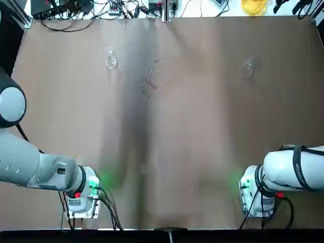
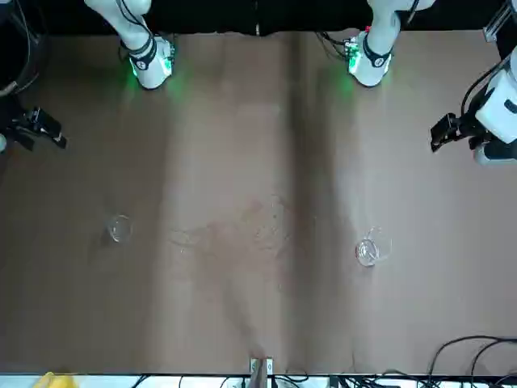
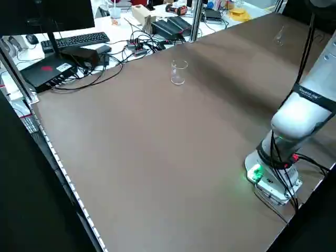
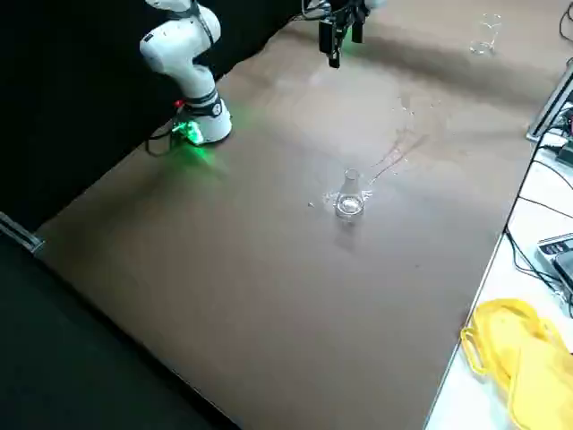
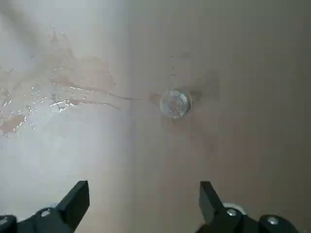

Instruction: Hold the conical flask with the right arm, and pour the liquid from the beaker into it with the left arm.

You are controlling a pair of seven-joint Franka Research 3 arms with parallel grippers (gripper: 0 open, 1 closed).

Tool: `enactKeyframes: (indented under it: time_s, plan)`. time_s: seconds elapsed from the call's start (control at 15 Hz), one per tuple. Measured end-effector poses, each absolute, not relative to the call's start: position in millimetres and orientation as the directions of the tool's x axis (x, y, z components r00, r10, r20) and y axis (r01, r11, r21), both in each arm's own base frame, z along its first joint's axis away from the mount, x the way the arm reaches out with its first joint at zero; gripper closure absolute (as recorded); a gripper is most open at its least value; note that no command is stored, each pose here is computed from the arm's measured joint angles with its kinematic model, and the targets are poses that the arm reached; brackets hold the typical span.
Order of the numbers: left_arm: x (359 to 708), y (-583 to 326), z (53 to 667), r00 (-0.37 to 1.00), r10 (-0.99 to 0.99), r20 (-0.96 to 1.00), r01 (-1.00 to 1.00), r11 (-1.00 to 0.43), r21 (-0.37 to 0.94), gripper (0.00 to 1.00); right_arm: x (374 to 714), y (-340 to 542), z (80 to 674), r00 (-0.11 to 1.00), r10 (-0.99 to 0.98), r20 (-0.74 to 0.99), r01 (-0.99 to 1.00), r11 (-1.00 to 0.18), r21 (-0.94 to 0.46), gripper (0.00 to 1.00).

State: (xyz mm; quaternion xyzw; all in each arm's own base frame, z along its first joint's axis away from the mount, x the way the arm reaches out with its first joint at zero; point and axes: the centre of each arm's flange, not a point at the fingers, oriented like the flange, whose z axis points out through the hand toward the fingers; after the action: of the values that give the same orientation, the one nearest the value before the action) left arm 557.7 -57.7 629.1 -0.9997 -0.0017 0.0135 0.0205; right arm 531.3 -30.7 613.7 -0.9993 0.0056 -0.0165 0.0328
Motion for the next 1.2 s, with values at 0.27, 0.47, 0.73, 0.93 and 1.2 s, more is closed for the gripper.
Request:
enactKeyframes:
  time_s: [0.27, 0.47, 0.73, 0.93, 1.2]
  plan:
    - [558, -57, 629, 1.0, 0.002, -0.028, 0.001, -0.999, -0.041, 0.0, 531, -32, 614, 0.999, -0.014, 0.03, -0.012, -0.998, -0.065, 0.0]
    - [561, -57, 621, 0.999, 0.003, -0.042, 0.001, -0.999, -0.042, 0.0, 530, -32, 614, 1.0, -0.014, 0.028, -0.012, -0.998, -0.065, 0.0]
    - [580, -39, 588, 0.995, -0.028, -0.093, -0.031, -0.999, -0.035, 0.0, 529, -32, 614, 1.0, -0.013, 0.022, -0.012, -0.998, -0.062, 0.0]
    - [592, -2, 565, 0.976, -0.191, -0.109, -0.183, -0.98, 0.082, 0.0, 529, -33, 613, 1.0, -0.014, 0.017, -0.013, -0.998, -0.06, 0.0]
    - [603, 52, 532, 0.925, -0.377, -0.047, -0.35, -0.894, 0.278, 0.0, 529, -26, 607, 1.0, 0.0, 0.006, 0.001, -0.998, -0.06, 0.0]
